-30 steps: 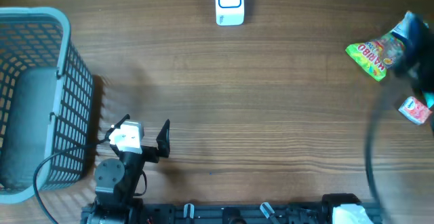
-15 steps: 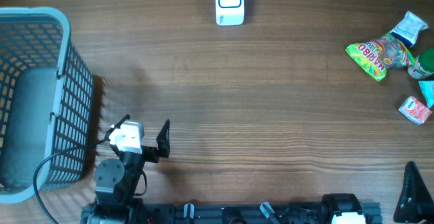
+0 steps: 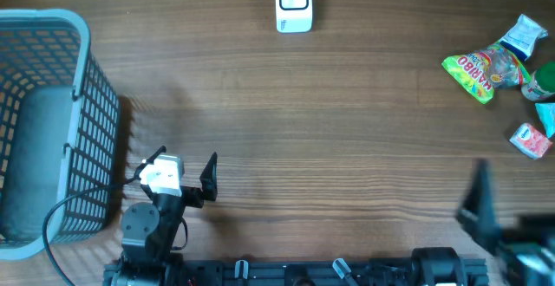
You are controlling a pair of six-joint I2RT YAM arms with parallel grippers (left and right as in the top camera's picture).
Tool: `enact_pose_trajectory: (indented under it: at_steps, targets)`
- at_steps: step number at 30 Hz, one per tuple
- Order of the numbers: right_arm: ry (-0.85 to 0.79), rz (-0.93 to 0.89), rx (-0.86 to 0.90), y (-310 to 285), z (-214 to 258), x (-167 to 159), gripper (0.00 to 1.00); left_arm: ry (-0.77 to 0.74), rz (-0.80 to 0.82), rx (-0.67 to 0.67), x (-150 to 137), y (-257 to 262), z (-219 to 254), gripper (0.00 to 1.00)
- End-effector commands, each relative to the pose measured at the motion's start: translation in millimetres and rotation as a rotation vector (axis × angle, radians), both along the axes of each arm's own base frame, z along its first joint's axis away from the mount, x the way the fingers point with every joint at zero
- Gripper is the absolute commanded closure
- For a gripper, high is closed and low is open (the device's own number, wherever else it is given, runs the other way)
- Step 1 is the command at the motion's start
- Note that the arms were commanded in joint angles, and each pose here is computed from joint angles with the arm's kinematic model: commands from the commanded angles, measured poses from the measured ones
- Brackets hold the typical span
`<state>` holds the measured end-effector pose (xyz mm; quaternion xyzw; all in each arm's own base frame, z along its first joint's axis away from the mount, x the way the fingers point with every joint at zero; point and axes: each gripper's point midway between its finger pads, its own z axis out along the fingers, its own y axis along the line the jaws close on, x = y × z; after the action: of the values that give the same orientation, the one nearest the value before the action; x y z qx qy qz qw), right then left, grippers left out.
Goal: Scan the item barcode
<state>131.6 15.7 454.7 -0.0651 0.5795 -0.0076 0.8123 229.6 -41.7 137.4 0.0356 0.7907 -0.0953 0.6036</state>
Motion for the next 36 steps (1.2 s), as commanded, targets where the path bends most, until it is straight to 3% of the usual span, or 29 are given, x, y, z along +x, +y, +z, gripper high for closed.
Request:
enact_pose_trajectory:
  at_steps: [1, 5, 10, 18, 33, 36]
  targets:
    - [-0.049, 0.089, -0.028, 17.0, -46.6, 29.0, 0.00, -0.003, -0.009, -0.012, -0.3, -2.2, 0.4, 0.00]
    - [-0.055, 0.091, 0.041, 14.2, -105.1, 62.9, 0.00, -0.003, -0.009, -0.012, -0.3, -2.2, 0.4, 0.00]
    - [0.067, 0.064, 0.123, 7.2, -188.3, 97.1, 0.00, -0.003, -0.009, -0.012, -0.3, -2.2, 0.4, 0.00]
    - [0.335, 0.024, 0.132, 3.6, -278.7, 114.3, 0.00, -0.003, -0.009, -0.012, -0.3, -2.2, 0.4, 0.00]
    - [0.343, 0.023, 0.131, 3.6, -280.3, 114.7, 0.00, -0.004, -0.008, -0.011, -0.2, -2.0, 0.5, 0.00]
    - [0.343, 0.023, 0.131, 3.6, -280.3, 114.7, 0.00, -0.129, 0.017, -0.023, 6.6, 1.8, 30.0, 0.00]
